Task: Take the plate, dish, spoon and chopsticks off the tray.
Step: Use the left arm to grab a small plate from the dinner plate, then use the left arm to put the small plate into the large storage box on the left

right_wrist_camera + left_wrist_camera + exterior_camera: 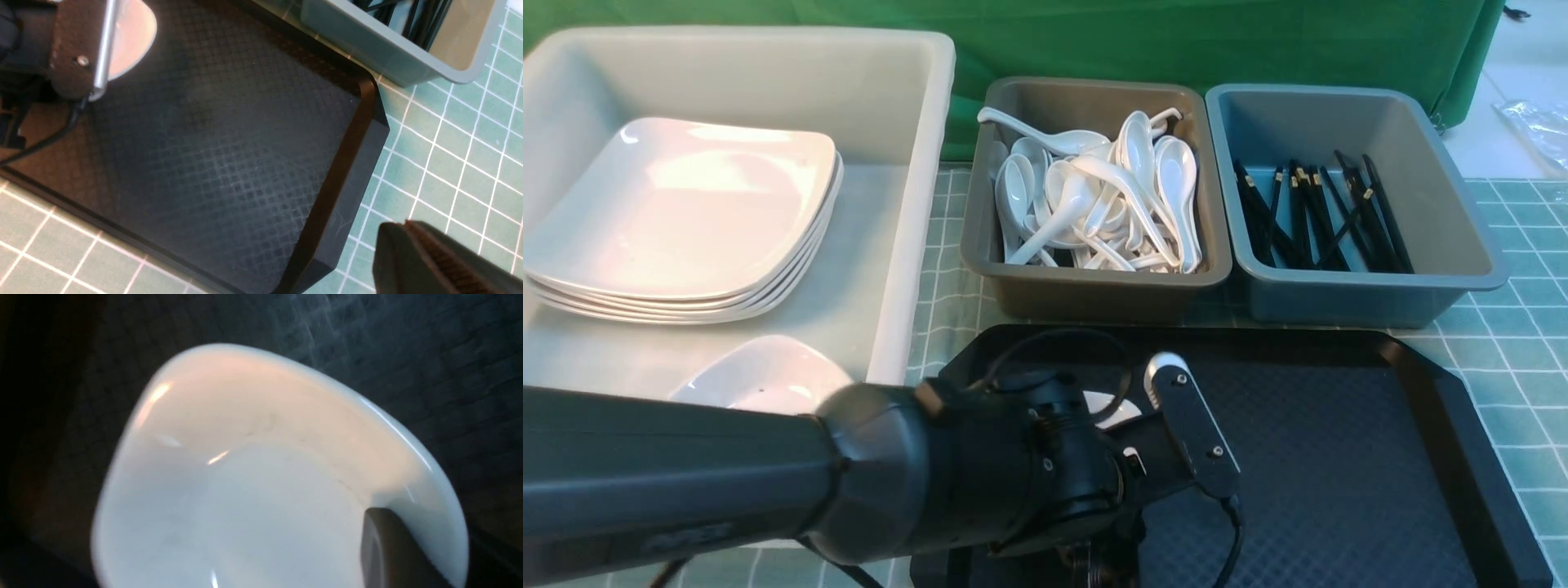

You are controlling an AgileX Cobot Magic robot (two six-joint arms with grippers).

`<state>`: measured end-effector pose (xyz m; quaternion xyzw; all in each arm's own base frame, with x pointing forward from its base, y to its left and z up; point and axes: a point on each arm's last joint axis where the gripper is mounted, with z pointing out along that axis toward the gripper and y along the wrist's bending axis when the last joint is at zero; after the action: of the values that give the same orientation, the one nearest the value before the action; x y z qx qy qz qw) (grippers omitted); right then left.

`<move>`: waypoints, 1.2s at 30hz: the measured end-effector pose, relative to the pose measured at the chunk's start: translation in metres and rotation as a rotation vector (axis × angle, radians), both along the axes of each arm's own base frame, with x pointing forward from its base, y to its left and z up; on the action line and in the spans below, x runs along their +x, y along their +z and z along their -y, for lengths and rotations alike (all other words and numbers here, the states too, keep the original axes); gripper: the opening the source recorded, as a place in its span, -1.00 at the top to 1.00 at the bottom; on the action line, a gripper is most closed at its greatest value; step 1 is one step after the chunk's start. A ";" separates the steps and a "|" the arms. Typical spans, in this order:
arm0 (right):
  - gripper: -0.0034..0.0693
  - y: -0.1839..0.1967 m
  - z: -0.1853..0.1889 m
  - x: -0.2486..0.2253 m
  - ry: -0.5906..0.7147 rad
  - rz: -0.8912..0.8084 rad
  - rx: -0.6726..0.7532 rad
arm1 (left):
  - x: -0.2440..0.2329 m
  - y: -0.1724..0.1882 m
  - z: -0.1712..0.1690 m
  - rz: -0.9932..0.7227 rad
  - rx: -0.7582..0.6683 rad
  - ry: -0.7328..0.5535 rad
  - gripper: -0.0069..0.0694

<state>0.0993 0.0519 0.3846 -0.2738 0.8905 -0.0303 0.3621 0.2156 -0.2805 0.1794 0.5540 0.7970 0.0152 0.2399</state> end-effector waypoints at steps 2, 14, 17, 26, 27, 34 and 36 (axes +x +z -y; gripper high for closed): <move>0.79 0.000 0.000 0.000 0.000 0.000 0.000 | -0.009 0.022 0.000 0.012 -0.055 0.000 0.72; 0.76 0.013 -0.015 0.008 0.092 0.161 0.154 | -0.050 0.176 -0.106 0.282 -0.200 0.038 0.76; 0.76 0.015 -0.020 0.012 0.109 0.183 0.174 | -0.041 0.169 -0.142 0.284 -0.113 0.138 0.76; 0.75 0.006 -0.037 0.024 0.143 0.128 0.149 | 0.017 0.115 -0.206 0.205 0.019 0.297 0.76; 0.75 0.005 -0.038 0.024 0.150 0.124 0.149 | 0.022 0.109 -0.207 0.194 0.032 0.296 0.76; 0.75 0.003 -0.042 0.022 0.198 0.097 0.150 | 0.043 0.079 -0.203 0.112 0.088 0.285 0.76; 0.74 0.003 -0.042 0.022 0.202 0.097 0.148 | 0.044 0.074 -0.203 0.094 0.093 0.290 0.76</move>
<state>0.1213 0.0941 0.3878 -0.3328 0.8397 0.0591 0.4250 0.2599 -0.0777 0.2535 0.4421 0.8551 0.1123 0.2464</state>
